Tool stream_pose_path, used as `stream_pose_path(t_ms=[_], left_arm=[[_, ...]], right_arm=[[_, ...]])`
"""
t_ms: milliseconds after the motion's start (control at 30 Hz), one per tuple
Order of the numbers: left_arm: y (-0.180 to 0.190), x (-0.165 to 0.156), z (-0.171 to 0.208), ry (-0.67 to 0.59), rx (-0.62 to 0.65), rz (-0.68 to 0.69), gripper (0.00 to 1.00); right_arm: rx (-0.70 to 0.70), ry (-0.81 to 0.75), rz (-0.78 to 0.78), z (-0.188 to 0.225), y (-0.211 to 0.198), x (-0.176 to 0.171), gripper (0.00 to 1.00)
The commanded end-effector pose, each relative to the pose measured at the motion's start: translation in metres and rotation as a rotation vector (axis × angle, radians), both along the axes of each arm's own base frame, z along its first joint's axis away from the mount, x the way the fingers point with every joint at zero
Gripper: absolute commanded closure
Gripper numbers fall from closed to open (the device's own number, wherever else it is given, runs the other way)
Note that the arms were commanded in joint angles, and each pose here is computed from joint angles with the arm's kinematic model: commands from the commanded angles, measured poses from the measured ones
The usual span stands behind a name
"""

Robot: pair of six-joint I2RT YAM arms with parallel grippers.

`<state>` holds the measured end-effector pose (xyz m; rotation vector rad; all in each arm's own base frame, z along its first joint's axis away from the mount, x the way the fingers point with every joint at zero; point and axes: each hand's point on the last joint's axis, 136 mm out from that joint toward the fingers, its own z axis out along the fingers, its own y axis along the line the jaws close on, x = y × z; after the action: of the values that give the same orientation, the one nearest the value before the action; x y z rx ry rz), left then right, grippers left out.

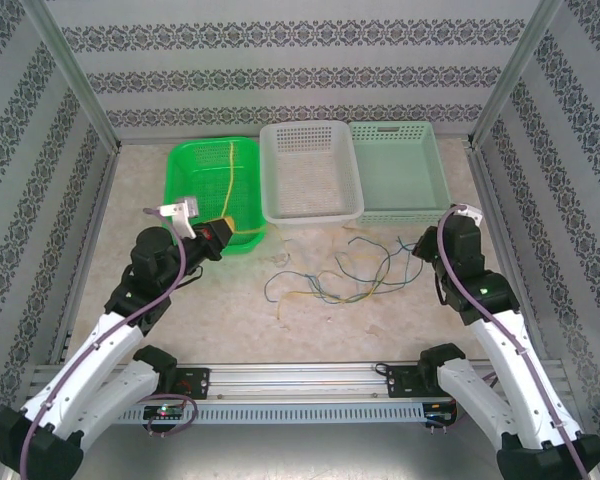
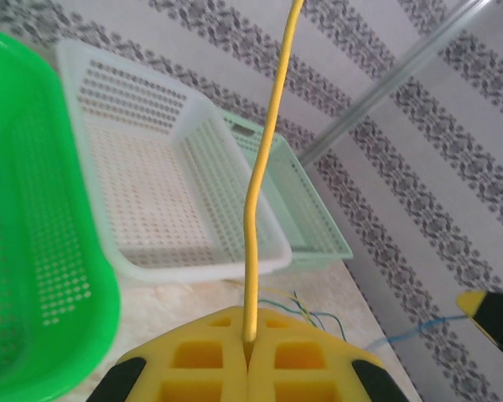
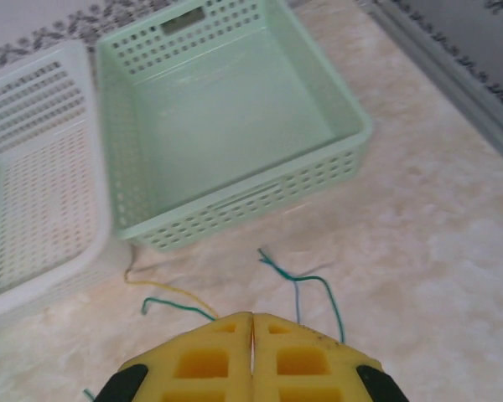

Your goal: Untangle the cables

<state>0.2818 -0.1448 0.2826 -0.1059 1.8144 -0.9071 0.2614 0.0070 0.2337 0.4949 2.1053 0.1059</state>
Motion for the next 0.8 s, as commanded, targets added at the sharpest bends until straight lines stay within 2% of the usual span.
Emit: stream_pose_path(t_ms=[0, 333, 600, 633, 700, 767], left_arm=[[0.018, 0.002, 0.018, -0.042, 0.028, 0.074, 1.00], [0.007, 0.006, 0.026, -0.058, -0.016, 0.018, 1.00], [0.002, 0.007, 0.049, -0.120, -0.084, -0.001, 1.00], [0.001, 0.008, 0.052, -0.123, -0.087, -0.008, 1.00], [-0.003, 0.008, 0.053, -0.118, -0.083, -0.026, 1.00], [-0.005, 0.009, 0.051, -0.110, -0.080, -0.035, 1.00]], right_arm=[[-0.012, 0.024, -0.053, -0.007, -0.012, -0.006, 1.00], [0.089, 0.065, 0.014, -0.037, 0.009, -0.002, 1.00], [0.152, 0.082, 0.089, -0.049, 0.028, 0.004, 1.00], [0.161, 0.096, 0.121, -0.052, 0.034, 0.005, 0.91], [0.170, 0.119, 0.206, -0.055, 0.050, 0.008, 0.61], [0.162, 0.125, 0.318, -0.056, 0.071, 0.009, 0.50]])
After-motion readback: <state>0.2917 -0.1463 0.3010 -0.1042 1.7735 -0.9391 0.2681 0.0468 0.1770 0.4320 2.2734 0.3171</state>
